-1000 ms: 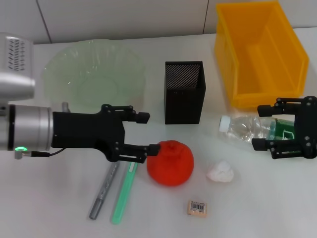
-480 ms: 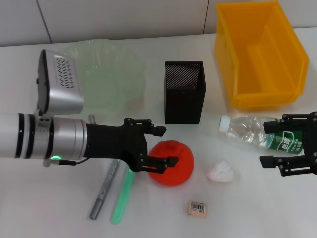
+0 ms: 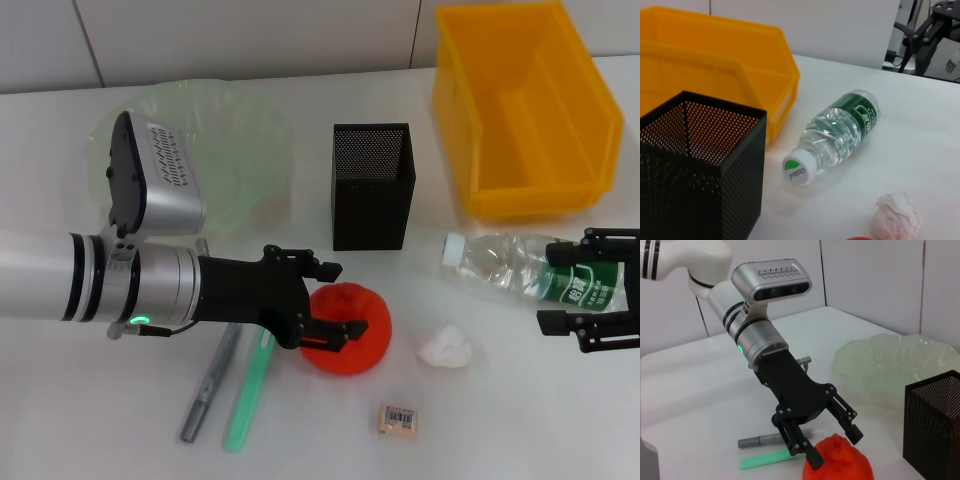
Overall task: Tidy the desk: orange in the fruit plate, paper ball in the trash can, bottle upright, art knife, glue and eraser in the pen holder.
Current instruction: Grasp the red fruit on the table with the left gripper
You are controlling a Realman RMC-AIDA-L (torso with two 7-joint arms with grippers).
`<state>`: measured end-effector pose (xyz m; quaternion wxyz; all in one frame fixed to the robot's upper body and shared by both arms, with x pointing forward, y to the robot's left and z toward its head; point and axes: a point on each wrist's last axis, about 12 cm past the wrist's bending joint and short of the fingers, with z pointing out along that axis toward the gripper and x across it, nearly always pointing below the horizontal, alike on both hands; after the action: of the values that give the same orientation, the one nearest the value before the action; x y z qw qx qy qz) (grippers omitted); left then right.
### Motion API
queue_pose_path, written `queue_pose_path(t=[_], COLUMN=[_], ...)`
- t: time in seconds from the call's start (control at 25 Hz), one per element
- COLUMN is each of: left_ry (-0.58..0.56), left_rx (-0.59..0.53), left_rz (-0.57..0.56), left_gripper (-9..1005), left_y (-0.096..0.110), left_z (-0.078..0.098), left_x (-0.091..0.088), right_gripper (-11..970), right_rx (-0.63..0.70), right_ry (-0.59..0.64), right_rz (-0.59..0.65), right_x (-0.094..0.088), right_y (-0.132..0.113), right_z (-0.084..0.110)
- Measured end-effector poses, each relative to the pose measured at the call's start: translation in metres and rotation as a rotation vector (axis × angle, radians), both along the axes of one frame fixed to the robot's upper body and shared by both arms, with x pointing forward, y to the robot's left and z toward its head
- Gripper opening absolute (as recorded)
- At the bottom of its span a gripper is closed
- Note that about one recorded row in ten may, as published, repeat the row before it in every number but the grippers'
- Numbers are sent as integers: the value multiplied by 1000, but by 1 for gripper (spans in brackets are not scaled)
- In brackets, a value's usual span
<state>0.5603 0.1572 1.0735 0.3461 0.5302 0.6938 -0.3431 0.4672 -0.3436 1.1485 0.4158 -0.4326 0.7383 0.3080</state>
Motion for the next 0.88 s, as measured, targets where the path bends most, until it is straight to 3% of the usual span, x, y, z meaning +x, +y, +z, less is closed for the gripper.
queue_pose_path(t=[0.4,0.56,0.76,0.88], left_ry=[8,9,9,9], left_rx=[8,11,18,18], left_rz=[19,13,1,-2], left_gripper=[683,445,242,241], left_y=[1,1,0,0], left_z=[-3,-4,-5,-6], left_x=[1,0,-2,-3], right_gripper=[779,779,780,780], right_rx=[1,3,6,7], right_ry=[2,3,4,5], right_rz=[-2,-2,-3,-6], right_x=[-1,0,0,1], right_y=[0,0,1,1], right_z=[-1,-1,-1,-2])
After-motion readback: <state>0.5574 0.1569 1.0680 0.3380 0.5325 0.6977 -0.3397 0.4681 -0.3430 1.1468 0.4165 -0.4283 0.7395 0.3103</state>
